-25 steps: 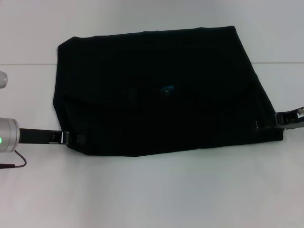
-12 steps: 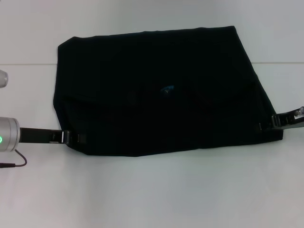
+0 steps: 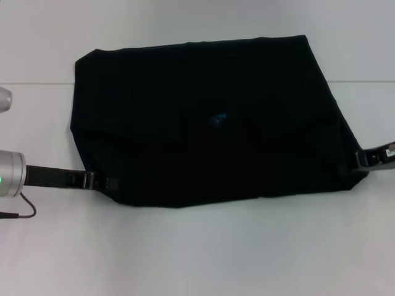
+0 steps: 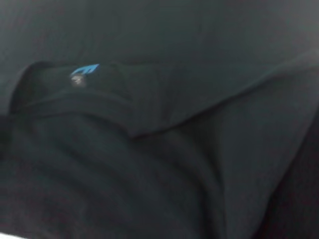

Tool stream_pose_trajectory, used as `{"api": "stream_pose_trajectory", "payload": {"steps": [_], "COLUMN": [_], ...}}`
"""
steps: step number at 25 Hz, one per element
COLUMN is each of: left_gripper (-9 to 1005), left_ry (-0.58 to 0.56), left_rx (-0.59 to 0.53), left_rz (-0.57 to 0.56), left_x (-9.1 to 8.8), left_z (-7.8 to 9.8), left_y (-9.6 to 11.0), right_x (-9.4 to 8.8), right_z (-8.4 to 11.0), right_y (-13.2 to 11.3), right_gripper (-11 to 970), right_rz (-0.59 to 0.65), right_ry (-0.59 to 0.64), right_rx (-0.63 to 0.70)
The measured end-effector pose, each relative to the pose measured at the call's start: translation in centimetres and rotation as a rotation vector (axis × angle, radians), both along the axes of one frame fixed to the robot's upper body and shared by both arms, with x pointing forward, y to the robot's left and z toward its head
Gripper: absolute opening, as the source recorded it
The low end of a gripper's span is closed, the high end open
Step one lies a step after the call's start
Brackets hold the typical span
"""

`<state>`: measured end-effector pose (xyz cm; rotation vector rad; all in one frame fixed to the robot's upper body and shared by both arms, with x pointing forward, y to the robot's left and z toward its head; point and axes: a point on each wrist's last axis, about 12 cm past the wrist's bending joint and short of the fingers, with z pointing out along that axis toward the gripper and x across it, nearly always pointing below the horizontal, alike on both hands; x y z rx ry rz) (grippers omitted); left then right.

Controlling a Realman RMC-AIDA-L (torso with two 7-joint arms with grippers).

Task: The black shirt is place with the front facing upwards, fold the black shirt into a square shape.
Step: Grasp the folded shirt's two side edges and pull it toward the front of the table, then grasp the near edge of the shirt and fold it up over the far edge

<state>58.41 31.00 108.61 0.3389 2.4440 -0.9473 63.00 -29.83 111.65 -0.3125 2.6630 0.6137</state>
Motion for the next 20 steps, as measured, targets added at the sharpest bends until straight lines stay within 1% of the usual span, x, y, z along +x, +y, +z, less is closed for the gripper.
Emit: {"api": "stream_pose_trajectory", "payload": {"steps": [5,7,9,13,14,18,20], "left_gripper": [31,31,32,32,32,32,32], "left_ry": [0.097,0.135,0.181,0.291,0.339,0.421,0.442], "left_rx": [-0.077,-0.1,-0.114,-0.078,-0.054,-0.027,-0.028], "left_rz": [-0.104,-0.145,-0.199,-0.305,-0.339,-0.402,-0.425], "left_x": [-1.1,-1.7,-2.4,-4.1,-4.6,-5.7,-6.0], "left_z": [1.5,2.1,2.5,2.6,2.4,2.0,2.0], "left_y": [0.2,0.5,0.7,1.1,1.2,1.1,0.9], "right_x": [-1.7,-2.6,-3.6,-5.6,-6.1,-8.0,-8.8], "right_z": [0.9,1.2,1.5,1.5,1.4,0.7,0.1], "right_y": [-1.2,-1.7,-2.1,-2.4,-2.3,-1.7,-1.1], "right_gripper": [61,40,40,41,41,41,41], "right_rz": [0.077,0.125,0.187,0.317,0.349,0.468,0.512], "right_ry": [0.078,0.111,0.152,0.225,0.246,0.318,0.341], "right_rx": [0.031,0.044,0.063,0.102,0.115,0.148,0.155]}}
